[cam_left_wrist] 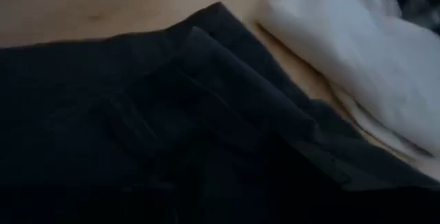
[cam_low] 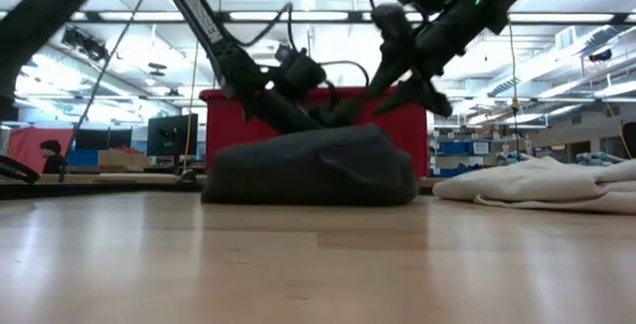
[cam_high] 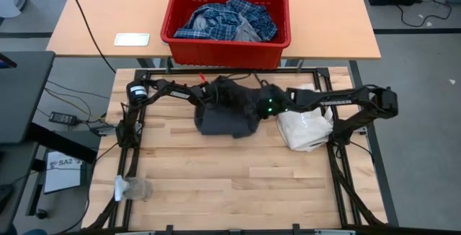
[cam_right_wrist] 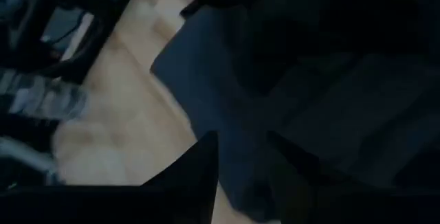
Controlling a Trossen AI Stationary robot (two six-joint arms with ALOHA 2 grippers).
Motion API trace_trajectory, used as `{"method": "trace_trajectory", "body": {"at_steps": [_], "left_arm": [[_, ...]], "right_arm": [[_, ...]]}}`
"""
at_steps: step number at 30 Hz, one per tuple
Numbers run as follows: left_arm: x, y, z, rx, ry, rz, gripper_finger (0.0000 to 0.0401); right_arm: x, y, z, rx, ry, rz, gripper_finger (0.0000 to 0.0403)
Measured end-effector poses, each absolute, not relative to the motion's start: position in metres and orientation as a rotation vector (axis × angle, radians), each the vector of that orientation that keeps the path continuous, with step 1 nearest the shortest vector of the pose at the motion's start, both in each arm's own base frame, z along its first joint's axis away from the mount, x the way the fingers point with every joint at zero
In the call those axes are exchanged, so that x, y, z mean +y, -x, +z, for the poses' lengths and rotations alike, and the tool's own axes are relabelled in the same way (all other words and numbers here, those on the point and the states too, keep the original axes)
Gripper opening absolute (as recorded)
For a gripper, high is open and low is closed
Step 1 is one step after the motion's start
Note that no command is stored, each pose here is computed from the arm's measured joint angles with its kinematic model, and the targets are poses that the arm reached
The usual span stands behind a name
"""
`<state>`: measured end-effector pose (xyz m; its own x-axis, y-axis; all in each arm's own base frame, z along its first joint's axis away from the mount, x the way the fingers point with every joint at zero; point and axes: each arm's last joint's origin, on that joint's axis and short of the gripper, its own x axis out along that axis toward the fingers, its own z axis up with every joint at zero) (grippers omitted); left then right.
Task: Fold Laundry from Bin
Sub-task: Fold the black shorts
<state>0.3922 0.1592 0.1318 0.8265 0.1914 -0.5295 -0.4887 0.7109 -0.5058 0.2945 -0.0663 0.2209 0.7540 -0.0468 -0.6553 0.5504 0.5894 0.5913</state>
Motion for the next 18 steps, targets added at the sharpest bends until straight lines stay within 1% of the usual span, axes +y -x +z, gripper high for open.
{"method": "trace_trajectory", "body": {"at_steps": [5,9,13,16,18], "left_arm": [[0.155,-0.393,0.134,0.474,0.696,0.382,0.0176],[0.16,-0.386,0.151,0.47,0.715,0.397,0.0173],[0.167,-0.37,0.173,0.513,0.683,0.42,0.0164],[0.167,-0.355,0.193,0.566,0.655,0.389,0.0158],[0.161,-0.344,0.198,0.667,0.636,0.385,0.0156]], "right_arm": [[-0.072,-0.312,0.19,0.647,-0.823,-0.482,0.0112],[-0.083,-0.318,0.158,0.707,-0.868,-0.563,0.0089],[-0.084,-0.325,0.134,0.731,-0.949,-0.474,0.0057],[-0.082,-0.325,0.121,0.674,-1.053,-0.386,0.0034],[-0.079,-0.322,0.115,0.629,-1.114,-0.327,0.002]]}}
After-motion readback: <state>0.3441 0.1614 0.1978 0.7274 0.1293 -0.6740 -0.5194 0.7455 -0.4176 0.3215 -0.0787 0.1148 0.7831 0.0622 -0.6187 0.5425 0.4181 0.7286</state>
